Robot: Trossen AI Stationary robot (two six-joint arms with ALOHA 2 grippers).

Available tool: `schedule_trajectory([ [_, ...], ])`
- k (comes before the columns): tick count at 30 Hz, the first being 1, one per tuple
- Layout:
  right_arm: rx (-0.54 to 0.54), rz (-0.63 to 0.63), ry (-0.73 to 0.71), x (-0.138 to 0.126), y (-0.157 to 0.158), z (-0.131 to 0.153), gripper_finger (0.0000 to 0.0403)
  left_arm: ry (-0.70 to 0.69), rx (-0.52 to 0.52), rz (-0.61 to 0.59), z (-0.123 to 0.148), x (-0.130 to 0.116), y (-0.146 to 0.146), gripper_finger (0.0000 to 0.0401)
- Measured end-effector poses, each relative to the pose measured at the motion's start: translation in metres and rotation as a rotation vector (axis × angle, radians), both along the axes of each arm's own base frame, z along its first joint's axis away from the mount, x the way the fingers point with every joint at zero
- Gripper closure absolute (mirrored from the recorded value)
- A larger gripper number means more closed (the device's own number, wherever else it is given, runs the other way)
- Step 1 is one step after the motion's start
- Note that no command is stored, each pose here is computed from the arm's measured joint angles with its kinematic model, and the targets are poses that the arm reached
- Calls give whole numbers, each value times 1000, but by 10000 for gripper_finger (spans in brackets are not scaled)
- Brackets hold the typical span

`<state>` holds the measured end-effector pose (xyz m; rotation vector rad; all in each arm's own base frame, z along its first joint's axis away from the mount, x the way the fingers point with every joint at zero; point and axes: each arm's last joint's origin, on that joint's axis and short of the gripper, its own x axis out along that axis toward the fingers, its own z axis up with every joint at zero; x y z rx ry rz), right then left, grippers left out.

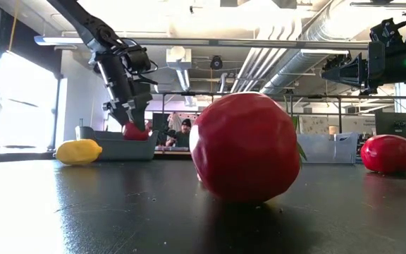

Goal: Sort produce into baskets
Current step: Put the red tomato into the blue bin, then put the yellow lemon into the white bin

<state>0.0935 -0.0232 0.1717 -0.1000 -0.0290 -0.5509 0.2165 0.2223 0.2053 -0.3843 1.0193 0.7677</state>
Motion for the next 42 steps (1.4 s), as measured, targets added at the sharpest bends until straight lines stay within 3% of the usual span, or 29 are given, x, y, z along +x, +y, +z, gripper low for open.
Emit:
schedule_trajectory([
  [11, 0, 0, 0, 0, 0, 0, 402, 30, -38, -35, -15, 3, 5, 98],
  [18, 0, 0, 0, 0, 0, 0, 402, 32, -9, -67, -17, 6, 8, 96],
  [27, 0, 0, 0, 0, 0, 0, 402, 52, -7, -97, -18, 5, 7, 52],
  [34, 0, 0, 0, 0, 0, 0, 402, 20, 37, -90, -2, 1, 4, 43],
  [42, 0, 0, 0, 0, 0, 0, 402, -60, 132, -201, 25, 13, -18, 50],
])
